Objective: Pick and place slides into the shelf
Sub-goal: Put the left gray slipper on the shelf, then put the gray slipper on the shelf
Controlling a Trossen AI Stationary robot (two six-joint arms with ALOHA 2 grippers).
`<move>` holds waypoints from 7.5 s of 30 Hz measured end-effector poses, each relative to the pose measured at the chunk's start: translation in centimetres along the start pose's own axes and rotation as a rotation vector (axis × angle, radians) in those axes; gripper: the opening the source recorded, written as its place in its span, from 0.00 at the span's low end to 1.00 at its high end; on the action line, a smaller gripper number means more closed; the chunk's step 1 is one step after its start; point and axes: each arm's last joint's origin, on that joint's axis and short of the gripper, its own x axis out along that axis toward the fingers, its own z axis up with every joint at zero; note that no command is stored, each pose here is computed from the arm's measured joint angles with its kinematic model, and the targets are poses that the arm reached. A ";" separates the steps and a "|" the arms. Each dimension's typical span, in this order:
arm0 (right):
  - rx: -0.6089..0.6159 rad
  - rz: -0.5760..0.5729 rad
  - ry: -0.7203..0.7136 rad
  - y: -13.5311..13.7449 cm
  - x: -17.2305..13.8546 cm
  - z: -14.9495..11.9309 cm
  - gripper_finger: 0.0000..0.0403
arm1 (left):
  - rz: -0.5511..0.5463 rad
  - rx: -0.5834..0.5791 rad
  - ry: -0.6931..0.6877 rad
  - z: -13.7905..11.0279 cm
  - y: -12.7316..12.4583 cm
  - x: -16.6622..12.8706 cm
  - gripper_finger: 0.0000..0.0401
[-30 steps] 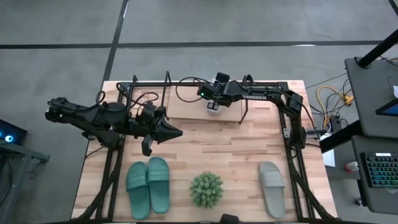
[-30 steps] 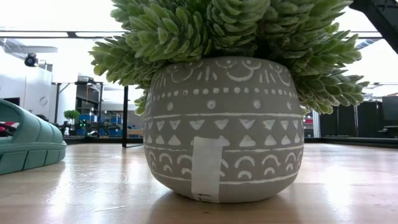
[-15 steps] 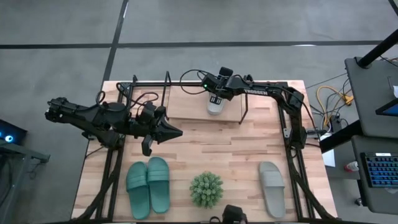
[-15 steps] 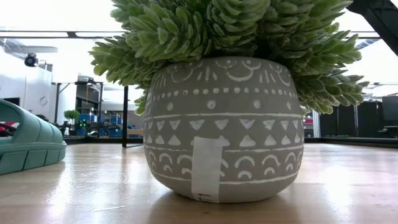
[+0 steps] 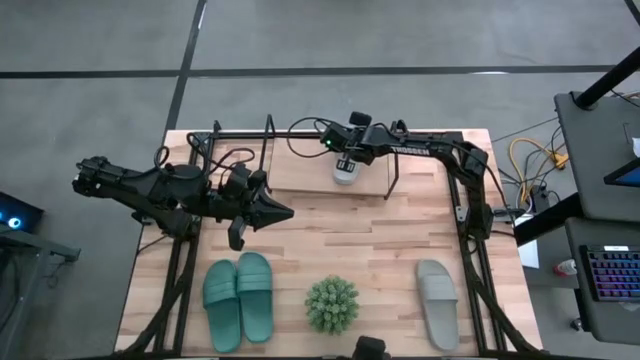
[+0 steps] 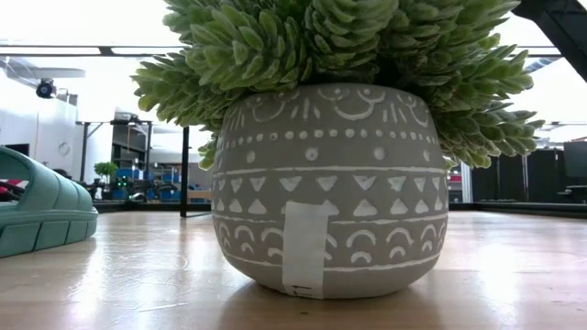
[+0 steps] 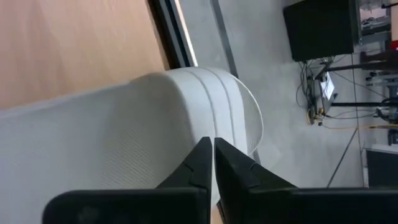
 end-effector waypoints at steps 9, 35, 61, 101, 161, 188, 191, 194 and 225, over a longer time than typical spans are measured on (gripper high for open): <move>0.014 0.010 -0.032 1.5 -1.3 0.5 0.02 | 0.000 0.000 0.000 0.0 0.0 0.0 0.00; 0.096 0.136 -0.118 -1.3 -5.4 -0.6 0.48 | -0.010 0.003 -0.017 0.3 -0.1 -0.1 0.00; 0.093 0.075 -0.081 -0.5 -1.3 -2.5 0.51 | -0.015 0.007 -0.012 0.1 -0.1 -0.1 0.00; 0.119 0.093 -0.056 0.2 0.7 -4.1 0.03 | -0.015 0.001 -0.018 0.1 -0.1 0.0 0.00; 0.140 0.163 -0.045 3.2 -3.3 -3.2 0.32 | -0.012 -0.001 -0.006 -0.3 0.1 0.1 0.00; 0.275 0.337 -0.300 5.1 -16.8 -3.8 0.43 | -0.003 -0.001 0.003 -0.4 0.2 0.1 0.00; 0.255 0.367 -0.315 6.3 -18.3 -4.0 0.44 | 0.010 0.000 -0.001 -0.5 0.3 0.2 0.00; 0.227 0.391 -0.299 7.6 -19.5 -4.8 0.43 | 0.019 -0.012 -0.005 -0.5 0.3 0.2 0.00; 0.278 0.267 -0.100 14.9 -29.2 -17.0 0.43 | 0.030 -0.051 -0.014 -0.5 0.3 0.2 0.00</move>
